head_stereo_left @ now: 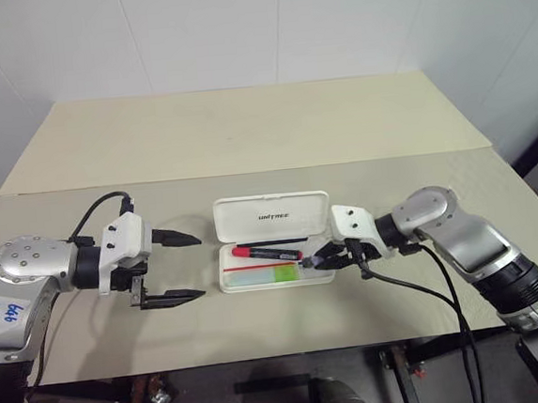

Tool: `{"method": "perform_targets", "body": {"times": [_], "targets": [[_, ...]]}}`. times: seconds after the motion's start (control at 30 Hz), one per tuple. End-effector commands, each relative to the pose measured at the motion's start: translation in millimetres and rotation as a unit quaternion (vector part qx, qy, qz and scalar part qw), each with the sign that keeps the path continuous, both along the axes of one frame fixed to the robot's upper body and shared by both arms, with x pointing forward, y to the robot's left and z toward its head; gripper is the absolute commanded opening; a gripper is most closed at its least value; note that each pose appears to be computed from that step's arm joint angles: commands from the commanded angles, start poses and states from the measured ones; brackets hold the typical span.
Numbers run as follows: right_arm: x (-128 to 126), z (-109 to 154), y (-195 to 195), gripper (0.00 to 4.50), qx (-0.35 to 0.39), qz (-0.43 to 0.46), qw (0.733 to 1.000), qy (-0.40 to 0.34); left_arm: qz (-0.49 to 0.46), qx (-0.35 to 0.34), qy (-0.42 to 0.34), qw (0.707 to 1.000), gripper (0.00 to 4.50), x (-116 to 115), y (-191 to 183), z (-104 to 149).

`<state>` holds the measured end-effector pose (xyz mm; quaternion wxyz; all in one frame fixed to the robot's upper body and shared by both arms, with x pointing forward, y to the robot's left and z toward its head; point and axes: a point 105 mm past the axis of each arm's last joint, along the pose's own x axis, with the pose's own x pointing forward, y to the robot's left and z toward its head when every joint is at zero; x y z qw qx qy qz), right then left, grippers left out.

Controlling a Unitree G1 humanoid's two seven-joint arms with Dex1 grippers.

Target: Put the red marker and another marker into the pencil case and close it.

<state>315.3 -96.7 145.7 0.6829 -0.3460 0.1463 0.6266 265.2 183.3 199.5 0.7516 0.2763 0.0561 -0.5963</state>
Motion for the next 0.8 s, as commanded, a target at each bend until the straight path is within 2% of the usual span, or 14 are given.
{"method": "perform_targets", "body": {"times": [0.03,0.43,0.67,0.8], "targets": [[3,2,1,0.34,-0.002,0.003,1.0,-0.015,-0.001,-0.002,-0.019,1.0,4.5,-4,1,11],[9,-4,-6,0.34,-0.013,-0.001,1.0,-0.016,0.003,-0.004,-0.02,1.0,4.5,-5,0,14],[9,9,1,2.73,0.01,0.011,1.0,-0.02,0.003,-0.004,-0.024,1.0,4.5,-2,0,15],[13,28,4,4.14,0.05,0.009,0.998,-0.04,0.003,-0.005,-0.025,1.0,4.5,-2,0,15]]}}
